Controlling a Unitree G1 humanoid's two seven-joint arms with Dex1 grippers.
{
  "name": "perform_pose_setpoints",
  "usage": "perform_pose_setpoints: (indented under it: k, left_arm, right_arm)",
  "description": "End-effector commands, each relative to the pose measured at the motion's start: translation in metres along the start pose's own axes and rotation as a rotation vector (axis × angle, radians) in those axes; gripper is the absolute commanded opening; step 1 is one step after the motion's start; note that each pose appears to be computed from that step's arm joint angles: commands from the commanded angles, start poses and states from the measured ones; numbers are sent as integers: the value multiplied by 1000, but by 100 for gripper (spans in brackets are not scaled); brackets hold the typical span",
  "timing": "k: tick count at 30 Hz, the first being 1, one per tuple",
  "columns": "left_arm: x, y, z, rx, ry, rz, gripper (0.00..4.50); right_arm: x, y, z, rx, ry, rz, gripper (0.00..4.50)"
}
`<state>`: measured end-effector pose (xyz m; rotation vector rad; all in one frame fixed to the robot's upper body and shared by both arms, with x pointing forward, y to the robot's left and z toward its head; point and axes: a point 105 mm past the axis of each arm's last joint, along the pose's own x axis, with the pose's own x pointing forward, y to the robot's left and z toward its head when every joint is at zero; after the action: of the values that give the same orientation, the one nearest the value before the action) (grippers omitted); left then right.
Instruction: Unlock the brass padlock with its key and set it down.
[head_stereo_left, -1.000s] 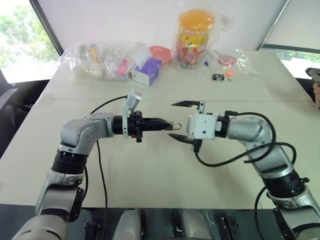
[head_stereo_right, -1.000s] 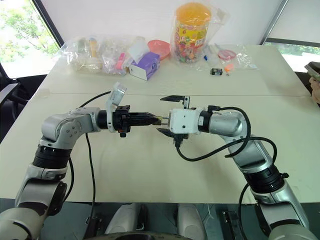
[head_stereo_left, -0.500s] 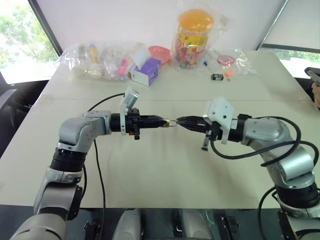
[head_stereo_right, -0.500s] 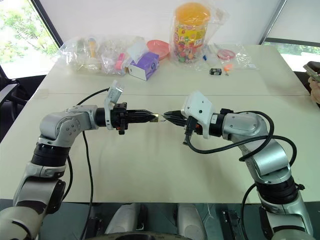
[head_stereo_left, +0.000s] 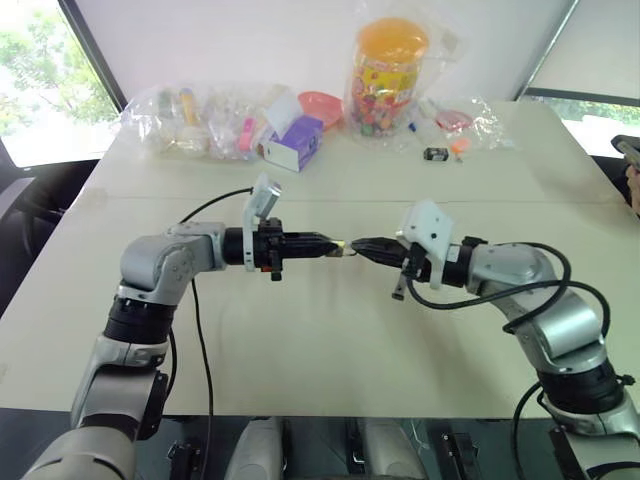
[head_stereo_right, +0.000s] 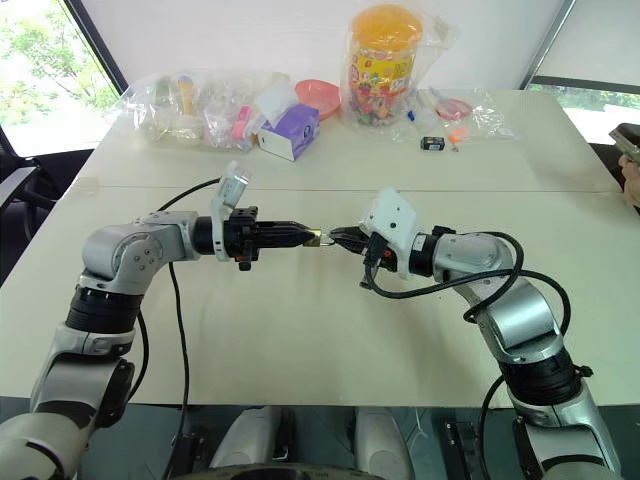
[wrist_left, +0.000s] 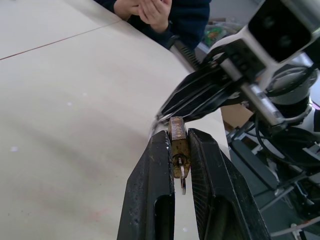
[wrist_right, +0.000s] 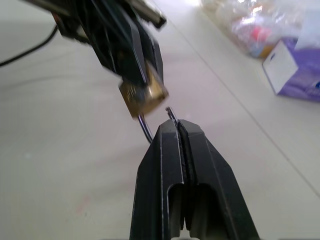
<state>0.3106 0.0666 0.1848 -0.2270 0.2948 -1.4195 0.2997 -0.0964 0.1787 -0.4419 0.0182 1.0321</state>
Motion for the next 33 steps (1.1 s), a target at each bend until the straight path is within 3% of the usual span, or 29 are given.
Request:
perform_pose_setpoints:
  k: [1, 12, 21, 33]
  left_arm:
    - [-1, -11, 16, 56, -21, -36, 0]
    - [0, -1, 9, 62, -13, 6, 0]
    - [8, 4, -8, 58, 22, -1, 0]
    - [70, 61, -52, -4, -15, 243, 0]
  right_arm:
    - [1, -2, 2, -34, -21, -5, 1]
    - [-5, 13, 7, -42, -32, 42, 1]
    - [-43, 24, -24, -55, 134, -25, 1]
    - [-60, 47, -16, 29, 129, -176, 1]
